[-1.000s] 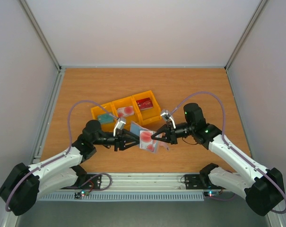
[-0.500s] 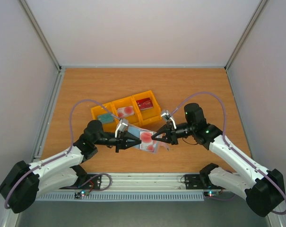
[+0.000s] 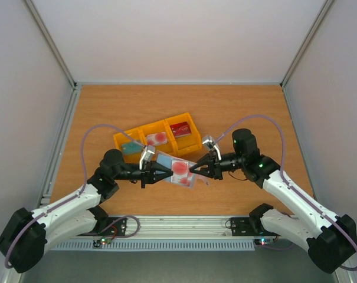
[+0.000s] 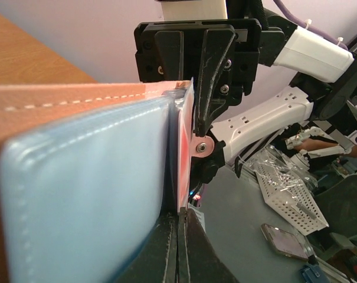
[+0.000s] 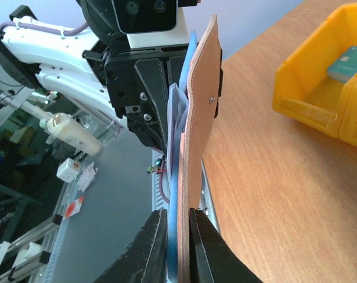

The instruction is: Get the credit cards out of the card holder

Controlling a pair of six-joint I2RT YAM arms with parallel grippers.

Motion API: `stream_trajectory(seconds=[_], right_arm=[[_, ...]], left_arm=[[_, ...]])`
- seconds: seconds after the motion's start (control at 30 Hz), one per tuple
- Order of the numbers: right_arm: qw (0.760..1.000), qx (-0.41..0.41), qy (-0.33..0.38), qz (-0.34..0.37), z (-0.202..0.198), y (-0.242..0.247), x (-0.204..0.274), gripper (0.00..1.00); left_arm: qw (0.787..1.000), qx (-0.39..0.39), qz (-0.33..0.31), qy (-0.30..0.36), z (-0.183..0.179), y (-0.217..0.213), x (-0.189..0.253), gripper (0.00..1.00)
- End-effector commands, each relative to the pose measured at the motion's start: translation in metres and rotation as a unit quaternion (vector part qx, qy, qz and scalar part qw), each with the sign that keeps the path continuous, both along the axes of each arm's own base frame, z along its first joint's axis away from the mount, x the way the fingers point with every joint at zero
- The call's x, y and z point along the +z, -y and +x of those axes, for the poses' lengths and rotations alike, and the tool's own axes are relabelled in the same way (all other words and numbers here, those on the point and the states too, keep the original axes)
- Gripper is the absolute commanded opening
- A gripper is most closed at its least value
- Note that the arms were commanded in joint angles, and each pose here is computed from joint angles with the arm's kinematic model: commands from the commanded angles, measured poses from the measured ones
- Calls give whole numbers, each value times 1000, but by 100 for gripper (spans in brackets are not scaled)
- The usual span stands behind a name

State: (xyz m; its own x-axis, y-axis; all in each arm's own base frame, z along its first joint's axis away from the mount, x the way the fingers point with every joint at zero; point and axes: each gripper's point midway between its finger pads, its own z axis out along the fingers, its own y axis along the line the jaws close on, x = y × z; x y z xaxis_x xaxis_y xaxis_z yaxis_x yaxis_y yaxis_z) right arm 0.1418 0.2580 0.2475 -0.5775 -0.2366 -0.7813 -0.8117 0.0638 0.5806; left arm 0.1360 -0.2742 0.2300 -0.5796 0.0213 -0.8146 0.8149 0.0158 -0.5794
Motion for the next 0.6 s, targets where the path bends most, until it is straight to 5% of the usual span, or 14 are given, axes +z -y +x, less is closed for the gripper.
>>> stream_trajectory(seconds=[0.0,0.17,0.33,0.57], right_arm=[[1000,5,-8,14,2,-5,11,14],[1000,10,8,0,-3,-16,7,18],[1000,7,16,1,-7,-14,7,2],[1000,9,10,-12,-11,-10,2,13]], left_arm=[[1000,5,-9,13,1,-2,4,0],[1000,6,-10,13,3,-1,5,0],[1000,11,-7,4,4,-2,3,0],[1000,8,-6,3,2,-2,3,0]])
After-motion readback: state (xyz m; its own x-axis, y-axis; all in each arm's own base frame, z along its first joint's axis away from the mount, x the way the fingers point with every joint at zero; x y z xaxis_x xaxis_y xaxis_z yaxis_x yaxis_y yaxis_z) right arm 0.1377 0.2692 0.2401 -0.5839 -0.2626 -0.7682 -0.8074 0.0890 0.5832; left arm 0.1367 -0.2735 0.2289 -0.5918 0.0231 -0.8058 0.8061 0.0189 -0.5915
